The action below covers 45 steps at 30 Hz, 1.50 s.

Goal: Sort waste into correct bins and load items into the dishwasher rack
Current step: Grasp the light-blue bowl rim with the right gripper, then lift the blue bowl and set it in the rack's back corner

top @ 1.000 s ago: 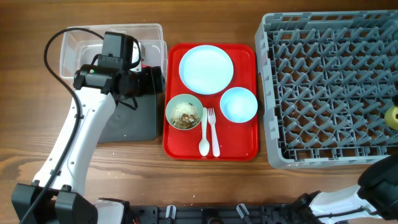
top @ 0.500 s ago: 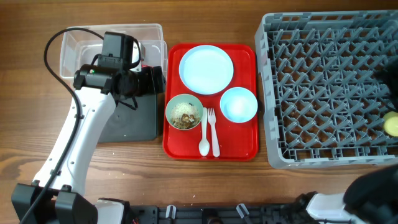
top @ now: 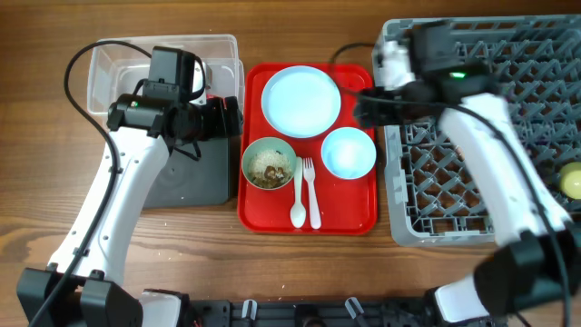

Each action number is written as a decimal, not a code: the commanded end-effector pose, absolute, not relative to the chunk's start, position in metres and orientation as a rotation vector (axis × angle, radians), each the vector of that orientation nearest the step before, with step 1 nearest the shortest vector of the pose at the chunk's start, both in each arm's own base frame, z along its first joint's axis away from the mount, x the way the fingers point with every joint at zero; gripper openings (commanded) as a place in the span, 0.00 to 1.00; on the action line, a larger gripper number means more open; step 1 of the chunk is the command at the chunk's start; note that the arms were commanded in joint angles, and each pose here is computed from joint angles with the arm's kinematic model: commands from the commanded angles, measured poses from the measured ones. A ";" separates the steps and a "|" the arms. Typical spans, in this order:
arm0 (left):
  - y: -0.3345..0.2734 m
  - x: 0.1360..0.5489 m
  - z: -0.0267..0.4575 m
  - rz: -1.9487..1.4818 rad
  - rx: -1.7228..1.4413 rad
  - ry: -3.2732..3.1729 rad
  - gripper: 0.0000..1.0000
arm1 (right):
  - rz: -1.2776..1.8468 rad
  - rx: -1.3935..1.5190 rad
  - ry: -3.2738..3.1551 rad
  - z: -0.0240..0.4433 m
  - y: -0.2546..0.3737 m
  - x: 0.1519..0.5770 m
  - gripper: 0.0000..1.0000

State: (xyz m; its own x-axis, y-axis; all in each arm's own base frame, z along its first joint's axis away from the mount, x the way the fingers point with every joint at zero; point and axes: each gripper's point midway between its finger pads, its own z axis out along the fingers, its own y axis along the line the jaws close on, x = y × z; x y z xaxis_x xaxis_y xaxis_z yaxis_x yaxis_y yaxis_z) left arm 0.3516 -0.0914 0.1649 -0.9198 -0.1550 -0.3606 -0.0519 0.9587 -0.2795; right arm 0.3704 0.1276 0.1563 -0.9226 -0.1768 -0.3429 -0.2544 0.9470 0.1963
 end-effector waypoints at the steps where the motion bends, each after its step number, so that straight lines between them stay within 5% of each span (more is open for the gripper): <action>1: -0.089 0.353 0.170 -0.361 -0.137 2.707 0.95 | 0.233 -0.409 2.865 0.110 0.135 0.374 0.85; 12: -0.089 0.353 0.170 -0.361 -0.137 2.707 0.95 | 0.134 -0.310 3.139 0.024 0.127 0.357 0.84; 21: -0.089 0.352 0.170 -0.362 -0.137 2.707 0.95 | 0.180 -0.291 3.217 0.022 0.128 0.338 0.06; 26: -0.089 0.352 0.170 -0.362 -0.137 2.707 0.95 | 0.183 -0.263 3.206 0.028 0.129 0.340 0.04; 33: -0.089 0.351 0.169 -0.360 -0.138 2.715 0.95 | 0.154 -0.173 2.874 0.137 0.104 0.375 0.04; 39: -0.089 0.351 0.169 -0.360 -0.138 2.713 0.95 | -0.299 0.201 2.360 0.267 -0.020 0.406 0.04; 45: -0.089 0.351 0.169 -0.360 -0.137 2.713 0.96 | -0.820 0.416 2.029 0.330 -0.151 0.423 0.04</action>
